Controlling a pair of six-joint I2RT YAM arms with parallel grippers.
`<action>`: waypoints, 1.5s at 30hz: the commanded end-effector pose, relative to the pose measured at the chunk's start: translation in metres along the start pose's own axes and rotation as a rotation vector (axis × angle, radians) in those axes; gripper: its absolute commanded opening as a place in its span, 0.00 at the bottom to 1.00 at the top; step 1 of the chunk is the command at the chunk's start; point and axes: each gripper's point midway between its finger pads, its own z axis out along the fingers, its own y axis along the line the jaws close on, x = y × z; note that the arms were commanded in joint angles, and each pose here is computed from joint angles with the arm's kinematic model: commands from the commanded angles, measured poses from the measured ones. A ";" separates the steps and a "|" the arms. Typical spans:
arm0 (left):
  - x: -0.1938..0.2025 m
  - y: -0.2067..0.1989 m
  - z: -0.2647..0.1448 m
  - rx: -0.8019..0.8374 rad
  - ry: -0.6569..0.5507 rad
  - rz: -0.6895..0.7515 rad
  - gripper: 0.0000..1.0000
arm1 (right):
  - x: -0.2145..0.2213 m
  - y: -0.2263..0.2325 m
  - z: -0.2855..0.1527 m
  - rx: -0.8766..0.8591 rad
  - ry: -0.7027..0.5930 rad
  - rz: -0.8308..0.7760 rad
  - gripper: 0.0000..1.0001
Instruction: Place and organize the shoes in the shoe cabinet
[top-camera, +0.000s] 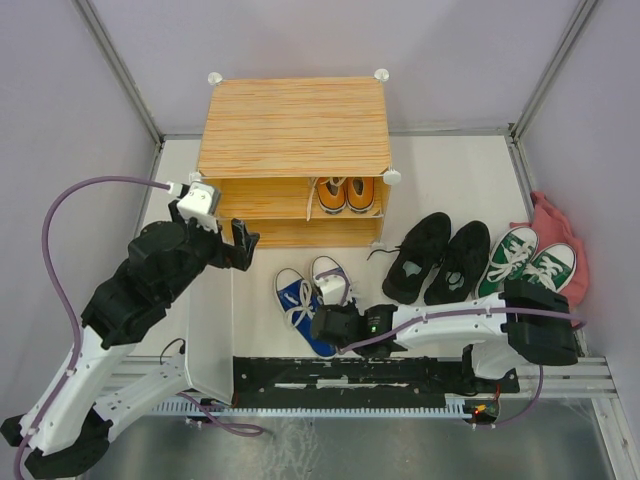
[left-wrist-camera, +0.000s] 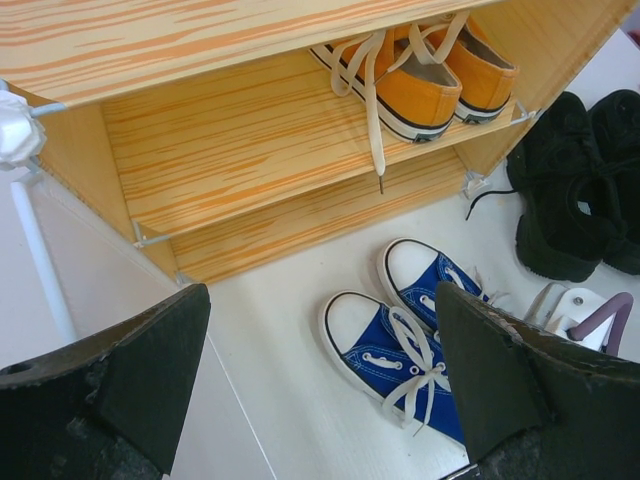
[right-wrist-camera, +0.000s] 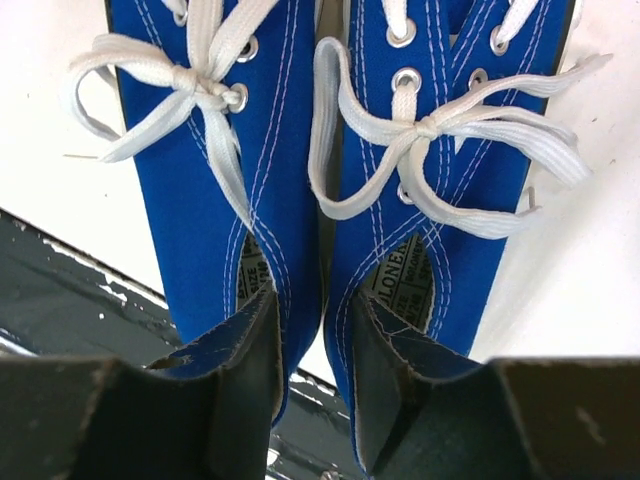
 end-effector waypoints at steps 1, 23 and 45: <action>-0.010 0.000 0.000 -0.001 -0.048 -0.003 0.99 | 0.001 -0.007 0.013 0.055 -0.044 0.074 0.42; -0.033 -0.001 -0.019 0.028 -0.097 -0.014 0.99 | -0.103 0.025 -0.082 -0.084 -0.144 -0.073 0.02; -0.075 0.000 -0.049 0.052 -0.215 -0.009 0.99 | -0.290 0.037 -0.102 -0.135 -0.473 0.011 0.02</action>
